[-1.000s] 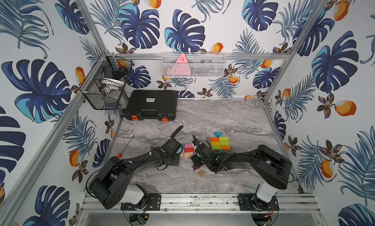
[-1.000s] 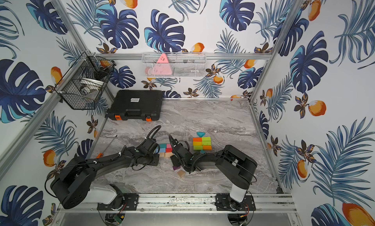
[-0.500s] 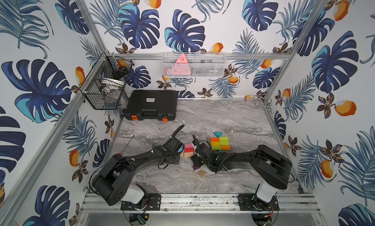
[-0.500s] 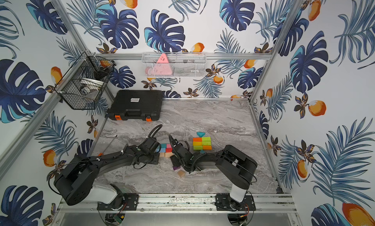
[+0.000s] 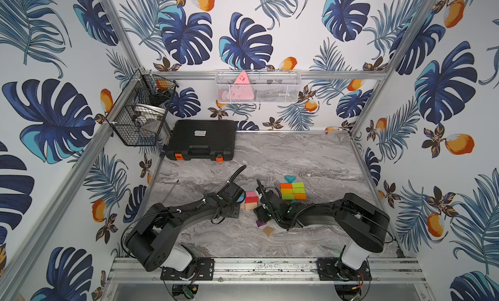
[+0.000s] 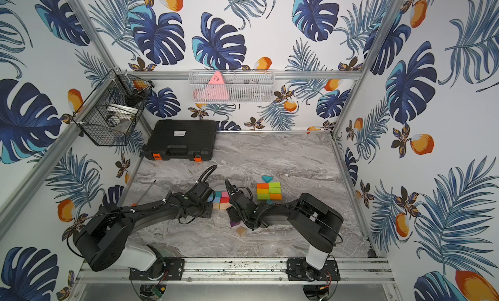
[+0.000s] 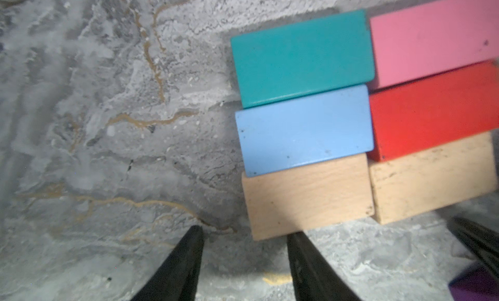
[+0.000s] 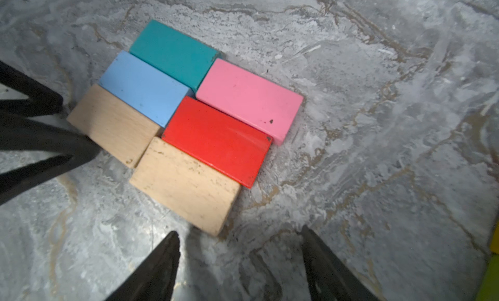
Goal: Assemble a piece of candy with building blocks
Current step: Assemble the building blocks at the center of the board.
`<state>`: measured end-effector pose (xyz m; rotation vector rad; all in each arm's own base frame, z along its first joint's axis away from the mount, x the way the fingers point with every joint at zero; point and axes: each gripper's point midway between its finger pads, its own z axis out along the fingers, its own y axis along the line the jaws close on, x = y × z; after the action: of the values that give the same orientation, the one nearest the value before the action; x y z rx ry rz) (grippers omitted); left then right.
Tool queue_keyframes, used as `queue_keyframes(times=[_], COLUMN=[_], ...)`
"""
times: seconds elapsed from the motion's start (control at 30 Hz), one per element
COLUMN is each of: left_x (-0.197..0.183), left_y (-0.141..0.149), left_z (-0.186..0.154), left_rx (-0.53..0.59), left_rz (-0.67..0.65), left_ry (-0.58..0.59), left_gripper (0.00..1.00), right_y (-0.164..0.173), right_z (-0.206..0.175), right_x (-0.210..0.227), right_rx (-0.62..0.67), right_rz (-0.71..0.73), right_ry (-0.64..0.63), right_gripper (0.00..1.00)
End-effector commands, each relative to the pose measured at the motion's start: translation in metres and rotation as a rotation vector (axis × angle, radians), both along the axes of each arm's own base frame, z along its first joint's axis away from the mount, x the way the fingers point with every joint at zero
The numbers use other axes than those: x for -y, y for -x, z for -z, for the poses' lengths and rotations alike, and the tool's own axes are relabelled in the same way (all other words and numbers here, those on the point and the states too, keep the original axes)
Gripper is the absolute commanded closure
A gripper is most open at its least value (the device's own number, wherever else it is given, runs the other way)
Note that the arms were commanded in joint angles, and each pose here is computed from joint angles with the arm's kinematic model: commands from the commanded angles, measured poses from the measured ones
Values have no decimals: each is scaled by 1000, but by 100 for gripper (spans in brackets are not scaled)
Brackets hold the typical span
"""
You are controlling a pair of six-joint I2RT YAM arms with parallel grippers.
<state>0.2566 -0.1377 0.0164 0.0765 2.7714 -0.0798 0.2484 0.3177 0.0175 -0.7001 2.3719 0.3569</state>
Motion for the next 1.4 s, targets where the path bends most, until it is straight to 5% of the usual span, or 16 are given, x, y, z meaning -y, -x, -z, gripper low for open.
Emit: queue_keyframes(times=[0.0,0.2,0.4,0.73,1.37], left_x=[-4,-1,-10,-38,-23], left_y=[10,16,-6,-52,-51], left_z=[2,-32,-53,-33,-5], left_rx=[-34,44,138,103,21], left_rz=[4,-9,-53,-176,-150], left_ry=[-2,95,62,63,154], left_gripper=[44,44,43,48,52], right_y=[29,25,0,-51,-71], right_z=[23,-5,-28,-17,10], right_x=[24,25,34,43,32], right_rx=[-145,-102,-81,-85,-126], right_rz=[-13,-15,51,119,102], right_ry=[98,54,-8,52,103], right_gripper=[27,27,27,27,27])
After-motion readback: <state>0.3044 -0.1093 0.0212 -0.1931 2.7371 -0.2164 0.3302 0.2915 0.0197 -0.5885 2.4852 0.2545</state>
